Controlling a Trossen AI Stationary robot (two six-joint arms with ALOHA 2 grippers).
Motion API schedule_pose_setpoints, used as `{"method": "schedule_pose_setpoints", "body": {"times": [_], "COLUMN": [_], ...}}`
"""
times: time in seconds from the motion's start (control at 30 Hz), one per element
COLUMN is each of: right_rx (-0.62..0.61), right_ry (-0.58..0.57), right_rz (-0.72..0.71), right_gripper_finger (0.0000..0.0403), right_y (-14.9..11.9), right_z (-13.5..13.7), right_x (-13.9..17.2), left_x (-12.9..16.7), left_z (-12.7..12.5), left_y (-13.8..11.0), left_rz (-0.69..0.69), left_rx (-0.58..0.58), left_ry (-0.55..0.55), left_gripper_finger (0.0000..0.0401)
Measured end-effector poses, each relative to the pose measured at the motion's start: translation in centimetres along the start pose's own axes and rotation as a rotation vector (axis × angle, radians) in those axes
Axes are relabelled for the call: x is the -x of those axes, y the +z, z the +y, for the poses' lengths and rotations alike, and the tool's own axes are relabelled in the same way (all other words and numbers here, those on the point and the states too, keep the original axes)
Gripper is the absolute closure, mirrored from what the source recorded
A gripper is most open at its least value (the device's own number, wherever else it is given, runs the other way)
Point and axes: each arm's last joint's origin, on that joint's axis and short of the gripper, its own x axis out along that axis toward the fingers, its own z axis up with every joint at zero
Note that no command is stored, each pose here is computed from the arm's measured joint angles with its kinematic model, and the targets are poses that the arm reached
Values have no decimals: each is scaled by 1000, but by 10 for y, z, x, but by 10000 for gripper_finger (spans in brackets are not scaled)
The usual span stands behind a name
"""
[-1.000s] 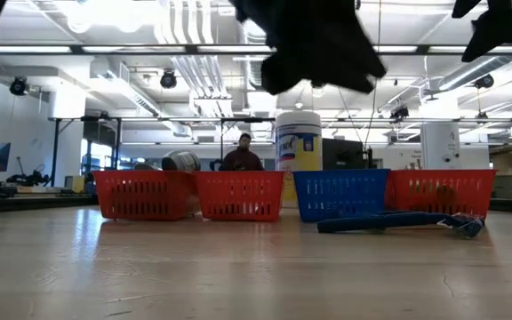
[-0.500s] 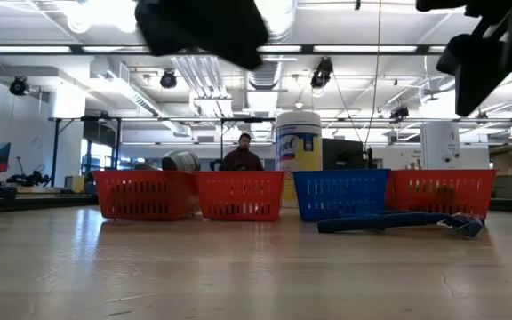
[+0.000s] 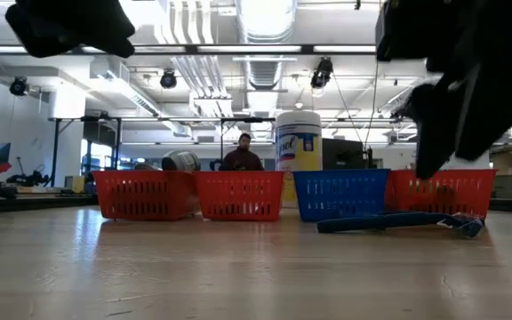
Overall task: Pick & Place Travel size toiletries
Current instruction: Put the blue razor into the blue bin
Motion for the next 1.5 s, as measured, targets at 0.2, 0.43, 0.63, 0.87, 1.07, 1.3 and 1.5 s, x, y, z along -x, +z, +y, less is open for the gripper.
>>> {"method": "schedule_pose_setpoints", "body": {"times": [0.2, 0.43, 0.63, 0.87, 1.07, 1.3, 1.5], "right_rx": [-11, -2, 24, 45, 38, -77, -325], "right_ry": [-43, -62, -84, -64, 0, 90, 86], "right_rz": [37, 51, 66, 103, 108, 54, -75], "right_gripper_finger": [62, 144, 200, 254, 332, 389, 394], "right_y": [0, 2, 5, 6, 12, 24, 40], "right_z": [-4, -10, -17, -20, -17, -18, -47], "right_x": [-22, -31, -41, -49, -36, 15, 59], "left_x": [22, 30, 27, 26, 25, 25, 20], "left_z": [30, 47, 50, 51, 52, 53, 57], "left_y": [6, 4, 1, 2, 3, 5, 11], "left_rz": [-86, -131, -131, -144, -149, -184, -213], "left_rx": [41, 56, 48, 48, 52, 58, 82], "left_ry": [-1, 11, 31, 44, 51, 76, 108], "left_gripper_finger": [291, 291, 291, 291, 291, 291, 291]}}
